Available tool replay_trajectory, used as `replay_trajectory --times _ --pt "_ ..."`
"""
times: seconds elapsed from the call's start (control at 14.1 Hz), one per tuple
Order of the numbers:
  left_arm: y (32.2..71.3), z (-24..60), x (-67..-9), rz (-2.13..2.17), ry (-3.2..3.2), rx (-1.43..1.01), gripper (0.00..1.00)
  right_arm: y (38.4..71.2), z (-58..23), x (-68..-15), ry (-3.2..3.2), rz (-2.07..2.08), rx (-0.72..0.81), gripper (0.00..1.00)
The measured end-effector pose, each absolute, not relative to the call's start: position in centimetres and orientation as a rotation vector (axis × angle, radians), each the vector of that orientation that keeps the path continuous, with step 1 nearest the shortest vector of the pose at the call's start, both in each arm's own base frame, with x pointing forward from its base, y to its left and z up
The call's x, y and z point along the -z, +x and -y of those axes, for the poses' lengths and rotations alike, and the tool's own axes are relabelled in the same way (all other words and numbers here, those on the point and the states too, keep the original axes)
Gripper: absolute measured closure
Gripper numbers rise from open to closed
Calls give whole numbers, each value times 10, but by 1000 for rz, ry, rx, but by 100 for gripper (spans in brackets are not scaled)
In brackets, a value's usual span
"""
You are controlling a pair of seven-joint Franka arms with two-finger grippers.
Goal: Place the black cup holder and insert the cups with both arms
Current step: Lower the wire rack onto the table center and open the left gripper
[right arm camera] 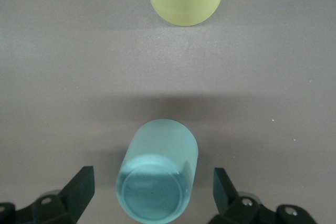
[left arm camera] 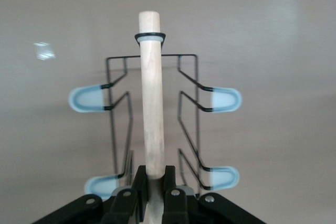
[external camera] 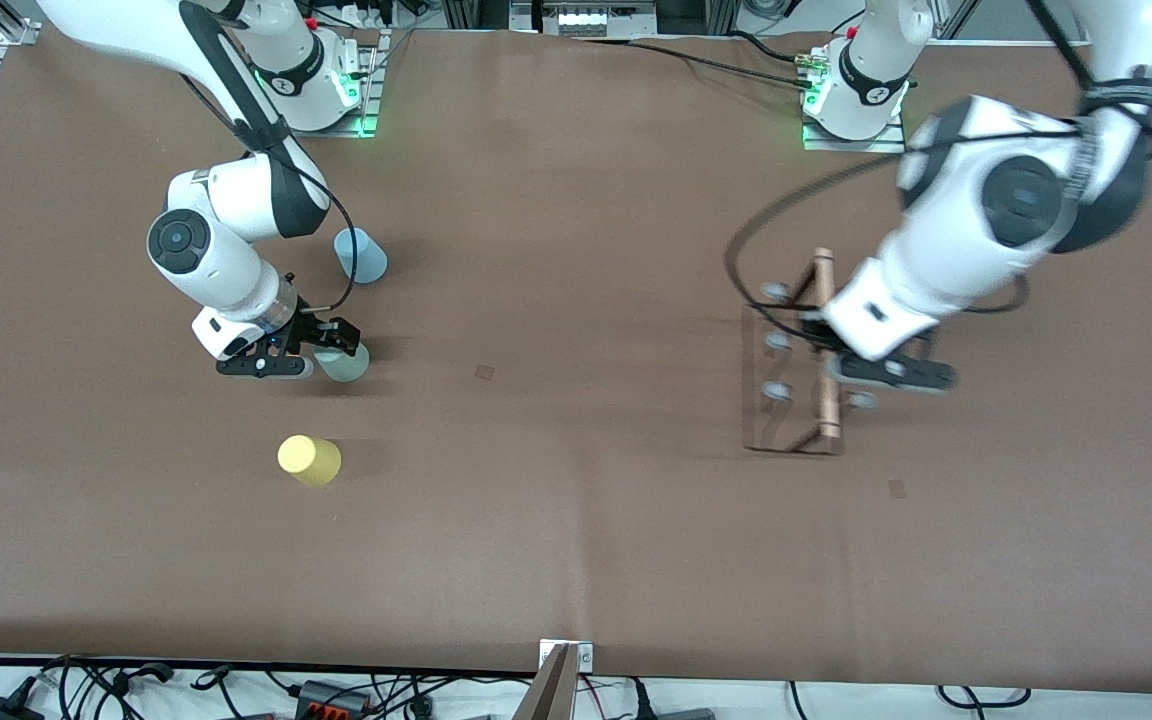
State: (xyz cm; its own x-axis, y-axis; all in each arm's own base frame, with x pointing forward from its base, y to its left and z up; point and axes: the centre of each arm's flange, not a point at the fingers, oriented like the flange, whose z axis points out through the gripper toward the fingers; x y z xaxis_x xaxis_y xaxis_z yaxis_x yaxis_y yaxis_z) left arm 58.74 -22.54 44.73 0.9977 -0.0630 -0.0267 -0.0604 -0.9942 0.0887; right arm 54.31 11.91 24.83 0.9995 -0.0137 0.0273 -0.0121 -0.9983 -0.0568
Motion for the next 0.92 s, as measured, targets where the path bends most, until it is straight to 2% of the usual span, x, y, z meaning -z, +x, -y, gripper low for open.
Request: replay_trajectory --times 0.21,0.5,0.92 --pt "559 309 -435 75 3030 42 85 542 -119 -248 -3086 -23 37 0" --pt "525 412 -391 29 2988 84 85 541 -118 -247 -3089 -80 8 0" --pt "515 478 -340 -26 3030 55 85 539 -118 -238 -3107 -56 -28 0"
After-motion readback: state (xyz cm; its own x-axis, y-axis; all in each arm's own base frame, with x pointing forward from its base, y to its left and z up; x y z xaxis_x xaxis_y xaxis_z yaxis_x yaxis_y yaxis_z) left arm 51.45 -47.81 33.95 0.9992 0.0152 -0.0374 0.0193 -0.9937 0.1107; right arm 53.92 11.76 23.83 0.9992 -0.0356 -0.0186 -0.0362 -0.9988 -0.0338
